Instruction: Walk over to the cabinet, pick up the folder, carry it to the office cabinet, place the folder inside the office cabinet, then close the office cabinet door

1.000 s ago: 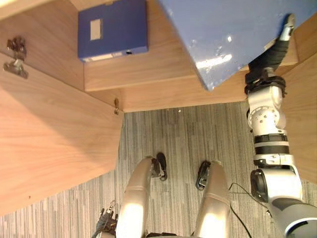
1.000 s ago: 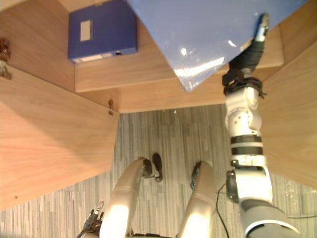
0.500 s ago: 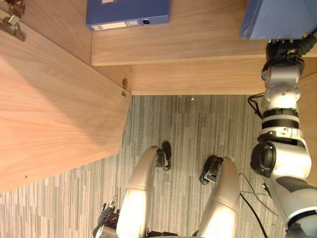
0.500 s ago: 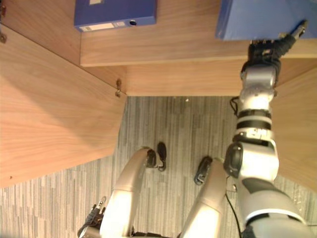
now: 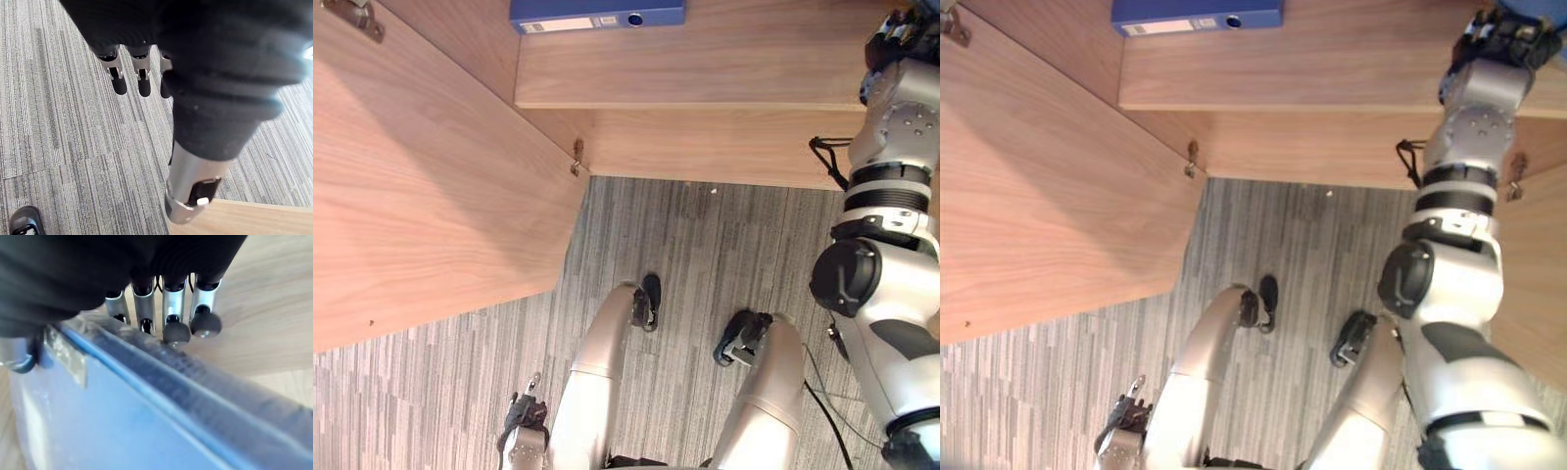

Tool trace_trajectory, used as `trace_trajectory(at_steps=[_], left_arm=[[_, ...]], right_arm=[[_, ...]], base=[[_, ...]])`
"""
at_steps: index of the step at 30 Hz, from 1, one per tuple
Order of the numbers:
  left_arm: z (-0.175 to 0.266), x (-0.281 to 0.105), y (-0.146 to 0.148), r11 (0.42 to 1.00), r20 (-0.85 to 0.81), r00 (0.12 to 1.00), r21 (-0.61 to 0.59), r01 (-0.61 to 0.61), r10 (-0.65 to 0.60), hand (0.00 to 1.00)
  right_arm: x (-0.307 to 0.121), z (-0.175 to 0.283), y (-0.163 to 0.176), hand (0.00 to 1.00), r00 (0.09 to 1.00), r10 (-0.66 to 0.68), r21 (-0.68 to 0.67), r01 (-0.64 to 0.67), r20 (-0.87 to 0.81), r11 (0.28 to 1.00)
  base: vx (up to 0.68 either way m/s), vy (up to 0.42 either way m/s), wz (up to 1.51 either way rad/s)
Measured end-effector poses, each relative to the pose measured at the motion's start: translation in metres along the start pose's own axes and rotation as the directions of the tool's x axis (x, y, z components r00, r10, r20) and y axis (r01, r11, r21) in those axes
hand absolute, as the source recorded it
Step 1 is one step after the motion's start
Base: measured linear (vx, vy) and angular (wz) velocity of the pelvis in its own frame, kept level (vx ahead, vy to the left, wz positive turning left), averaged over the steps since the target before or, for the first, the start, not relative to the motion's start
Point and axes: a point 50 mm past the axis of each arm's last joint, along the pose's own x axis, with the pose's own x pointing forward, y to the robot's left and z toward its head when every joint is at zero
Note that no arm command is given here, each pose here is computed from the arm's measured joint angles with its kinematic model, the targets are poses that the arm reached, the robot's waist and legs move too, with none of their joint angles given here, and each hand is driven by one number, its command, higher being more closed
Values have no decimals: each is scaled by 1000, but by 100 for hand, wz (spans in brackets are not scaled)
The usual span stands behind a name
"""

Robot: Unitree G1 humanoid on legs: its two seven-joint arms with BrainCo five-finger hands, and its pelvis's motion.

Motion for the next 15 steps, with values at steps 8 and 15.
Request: trace_trajectory(at_steps=[8, 15], left_arm=[[1, 0, -2, 1000, 5, 1000, -4, 3, -3, 0], [2, 2, -2, 1000, 8, 1000, -14, -8, 9, 0]], right_arm=[[-6, 2, 15, 0, 993, 84, -231, -62, 88, 971], [-9, -10, 21, 0, 982, 173, -561, -104, 72, 821]], base=[[42, -41, 0], [47, -41, -4]])
